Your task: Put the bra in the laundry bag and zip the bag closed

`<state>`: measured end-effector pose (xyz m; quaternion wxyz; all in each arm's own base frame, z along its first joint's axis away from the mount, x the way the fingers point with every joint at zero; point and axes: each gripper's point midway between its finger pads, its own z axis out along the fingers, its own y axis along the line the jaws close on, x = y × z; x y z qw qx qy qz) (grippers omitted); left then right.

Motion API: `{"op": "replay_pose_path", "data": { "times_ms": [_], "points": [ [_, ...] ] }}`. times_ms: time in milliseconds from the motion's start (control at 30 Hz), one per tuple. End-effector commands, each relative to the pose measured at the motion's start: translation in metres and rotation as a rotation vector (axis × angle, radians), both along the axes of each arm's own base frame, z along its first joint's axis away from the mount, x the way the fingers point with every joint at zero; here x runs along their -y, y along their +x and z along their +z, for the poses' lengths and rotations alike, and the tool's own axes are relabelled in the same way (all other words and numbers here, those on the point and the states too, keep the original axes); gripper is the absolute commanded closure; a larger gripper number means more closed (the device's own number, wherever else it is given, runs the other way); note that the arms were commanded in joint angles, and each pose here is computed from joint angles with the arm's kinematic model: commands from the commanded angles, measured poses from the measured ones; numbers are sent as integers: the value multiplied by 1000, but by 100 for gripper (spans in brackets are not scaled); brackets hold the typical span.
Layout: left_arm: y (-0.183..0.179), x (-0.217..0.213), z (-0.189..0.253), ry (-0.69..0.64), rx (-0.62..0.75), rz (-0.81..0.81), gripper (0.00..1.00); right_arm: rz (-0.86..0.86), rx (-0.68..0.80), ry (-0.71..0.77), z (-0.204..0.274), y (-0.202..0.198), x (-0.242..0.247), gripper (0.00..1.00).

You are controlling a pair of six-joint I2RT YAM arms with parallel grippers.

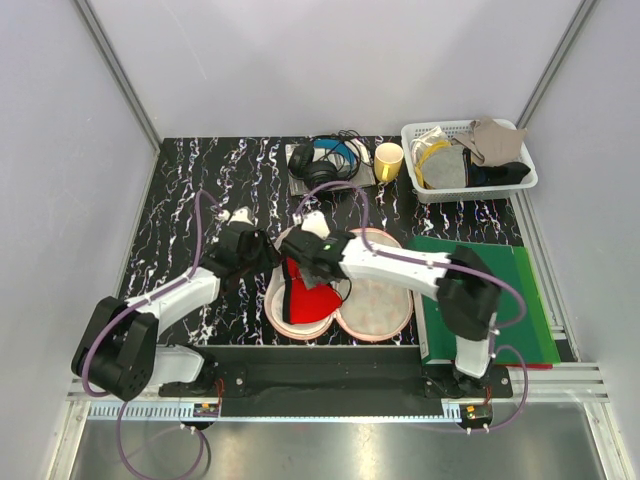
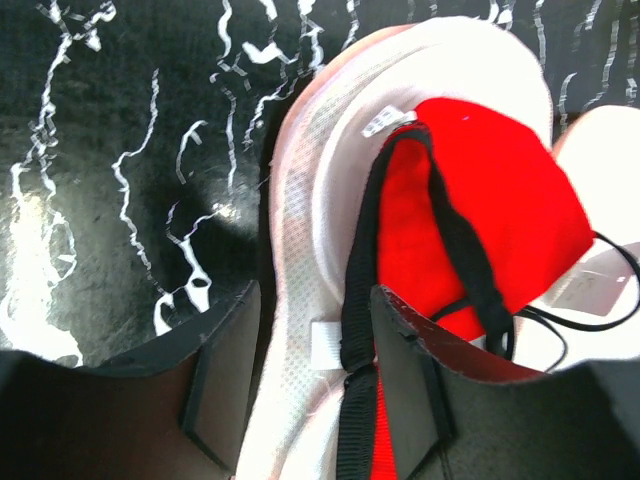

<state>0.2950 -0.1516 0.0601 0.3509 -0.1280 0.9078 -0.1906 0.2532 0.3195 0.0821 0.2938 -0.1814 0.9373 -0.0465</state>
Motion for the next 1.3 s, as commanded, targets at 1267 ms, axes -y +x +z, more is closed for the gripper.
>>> {"op": "replay_pose_path", "data": {
  "times_ms": [1267],
  "points": [
    [7,9,36,9,85,-42,38,-20,-220,551,15,-49,31,28]
  ]
}}
